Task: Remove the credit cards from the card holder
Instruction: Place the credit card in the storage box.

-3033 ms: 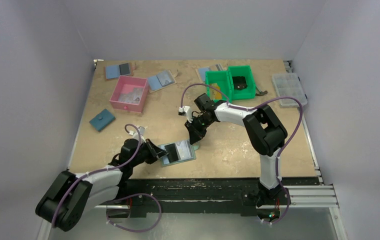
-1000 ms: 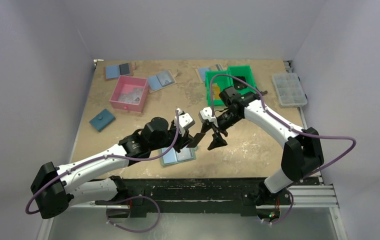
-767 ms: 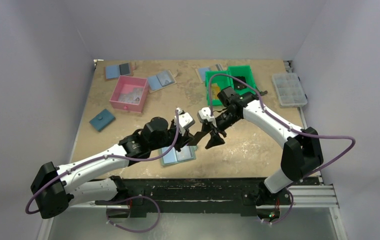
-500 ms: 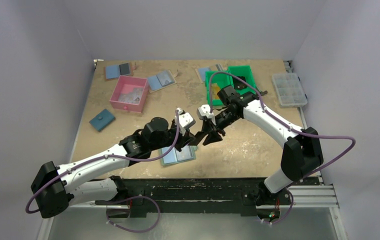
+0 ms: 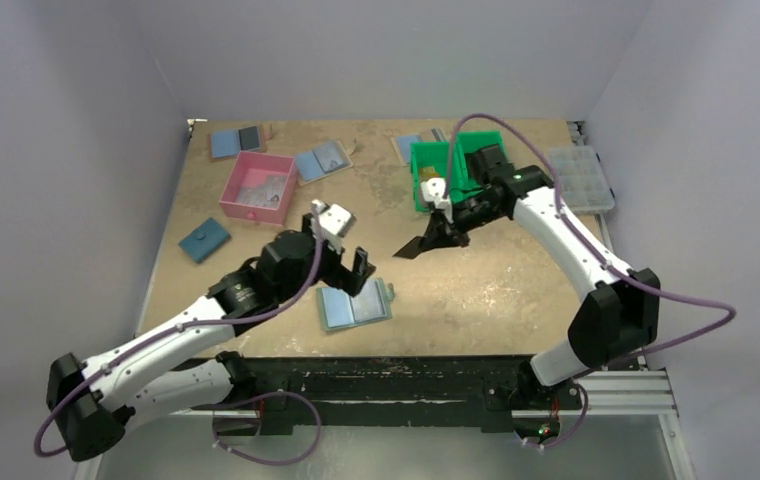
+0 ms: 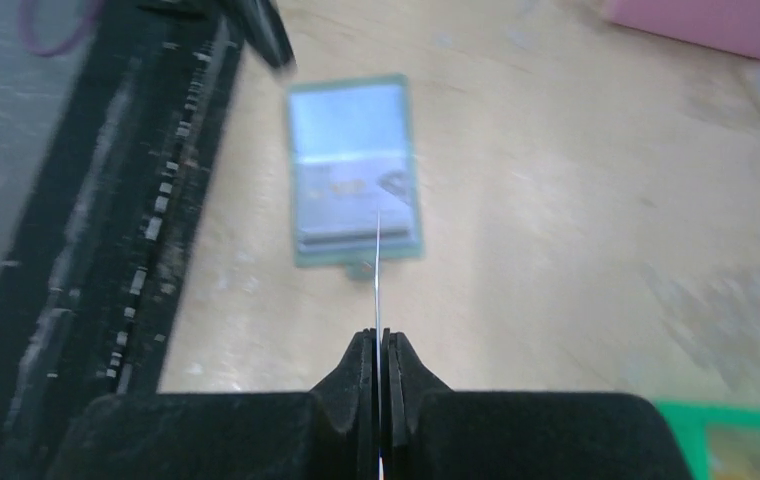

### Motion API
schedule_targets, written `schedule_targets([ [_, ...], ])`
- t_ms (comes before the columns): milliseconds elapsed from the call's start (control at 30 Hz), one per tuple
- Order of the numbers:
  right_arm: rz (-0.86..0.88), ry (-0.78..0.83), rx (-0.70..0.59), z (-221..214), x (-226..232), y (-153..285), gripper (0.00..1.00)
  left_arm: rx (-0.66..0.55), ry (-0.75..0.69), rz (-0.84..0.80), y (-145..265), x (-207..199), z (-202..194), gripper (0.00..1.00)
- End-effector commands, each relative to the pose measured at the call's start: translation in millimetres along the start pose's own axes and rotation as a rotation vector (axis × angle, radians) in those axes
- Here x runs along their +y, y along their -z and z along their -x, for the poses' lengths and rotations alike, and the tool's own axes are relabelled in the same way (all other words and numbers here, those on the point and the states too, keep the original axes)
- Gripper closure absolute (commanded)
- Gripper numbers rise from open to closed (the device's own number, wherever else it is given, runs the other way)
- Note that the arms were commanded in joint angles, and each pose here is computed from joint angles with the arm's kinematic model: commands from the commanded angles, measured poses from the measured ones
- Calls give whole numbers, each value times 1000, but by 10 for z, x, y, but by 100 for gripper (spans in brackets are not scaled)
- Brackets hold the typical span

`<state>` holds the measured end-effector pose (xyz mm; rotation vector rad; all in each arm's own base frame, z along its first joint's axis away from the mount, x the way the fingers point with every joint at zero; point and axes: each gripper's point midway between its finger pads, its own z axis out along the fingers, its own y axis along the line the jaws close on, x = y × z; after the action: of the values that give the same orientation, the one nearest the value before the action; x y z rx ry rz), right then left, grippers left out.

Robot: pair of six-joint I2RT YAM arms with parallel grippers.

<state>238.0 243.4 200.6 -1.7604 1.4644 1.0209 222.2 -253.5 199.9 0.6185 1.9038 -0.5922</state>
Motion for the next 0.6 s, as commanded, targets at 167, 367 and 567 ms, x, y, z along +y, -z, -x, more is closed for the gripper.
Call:
schedule_targets([
  [167,-663,224,250,-112,-899,1192,100,41,-90,209,397,641,502,5],
  [367,-842,317,447,-234,-1308,1792,100,41,-129,314,412,891,237,6],
  [567,-917,345,584,-534,-1668,2124,100,-65,-29,344,568,997,40,1],
])
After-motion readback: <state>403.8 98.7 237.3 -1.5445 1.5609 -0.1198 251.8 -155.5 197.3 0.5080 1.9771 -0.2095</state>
